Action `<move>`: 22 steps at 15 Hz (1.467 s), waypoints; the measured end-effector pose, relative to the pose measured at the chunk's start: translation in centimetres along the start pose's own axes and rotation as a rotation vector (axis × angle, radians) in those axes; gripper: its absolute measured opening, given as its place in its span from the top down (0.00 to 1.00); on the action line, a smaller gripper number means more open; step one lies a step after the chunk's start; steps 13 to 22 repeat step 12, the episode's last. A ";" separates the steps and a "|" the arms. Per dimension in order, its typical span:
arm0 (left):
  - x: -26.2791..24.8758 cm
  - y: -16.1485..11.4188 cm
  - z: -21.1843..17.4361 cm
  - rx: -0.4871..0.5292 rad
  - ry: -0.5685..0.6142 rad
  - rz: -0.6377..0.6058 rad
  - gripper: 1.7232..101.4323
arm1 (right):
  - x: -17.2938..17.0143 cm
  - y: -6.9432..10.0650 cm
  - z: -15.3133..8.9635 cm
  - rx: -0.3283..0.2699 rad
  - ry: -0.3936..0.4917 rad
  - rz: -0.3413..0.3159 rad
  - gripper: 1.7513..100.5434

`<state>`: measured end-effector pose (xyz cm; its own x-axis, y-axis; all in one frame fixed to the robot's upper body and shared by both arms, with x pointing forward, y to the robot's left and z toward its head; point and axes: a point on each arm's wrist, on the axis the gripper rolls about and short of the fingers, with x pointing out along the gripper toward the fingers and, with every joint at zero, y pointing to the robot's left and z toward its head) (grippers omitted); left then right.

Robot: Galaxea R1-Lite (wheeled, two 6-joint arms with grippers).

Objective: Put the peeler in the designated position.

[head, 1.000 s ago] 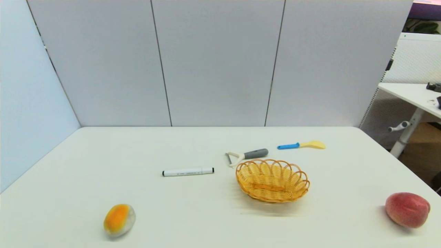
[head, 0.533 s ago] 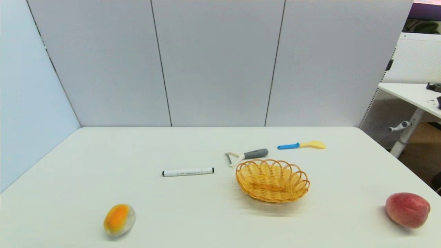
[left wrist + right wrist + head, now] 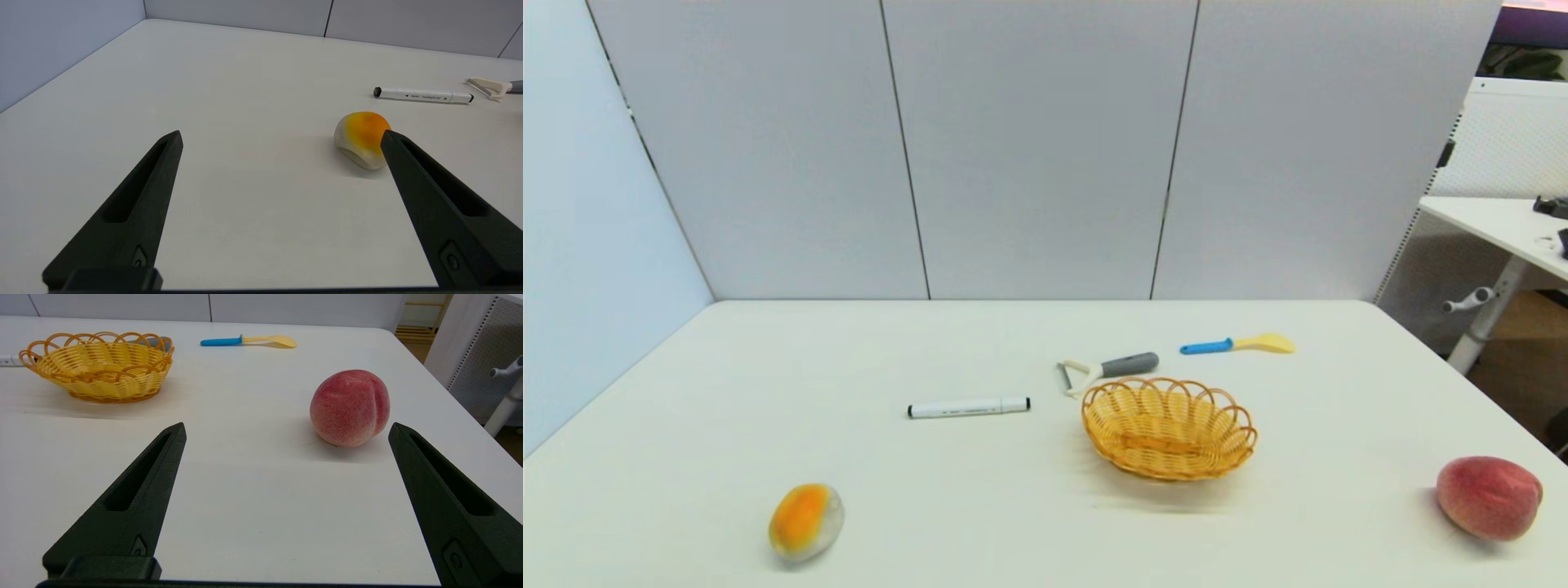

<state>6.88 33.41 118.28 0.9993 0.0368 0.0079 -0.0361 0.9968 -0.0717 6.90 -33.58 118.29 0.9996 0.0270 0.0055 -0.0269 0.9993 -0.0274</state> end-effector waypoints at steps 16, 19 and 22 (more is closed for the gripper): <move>0.0 0.0 0.0 0.000 0.000 0.000 0.04 | 0.0 0.0 0.0 0.006 0.001 -0.009 0.03; 0.0 0.0 0.0 0.000 0.000 0.000 0.04 | 0.0 0.0 0.0 0.006 0.001 -0.009 0.03; 0.0 0.0 0.0 0.000 0.000 0.000 0.04 | 0.0 0.0 0.0 0.006 0.001 -0.009 0.03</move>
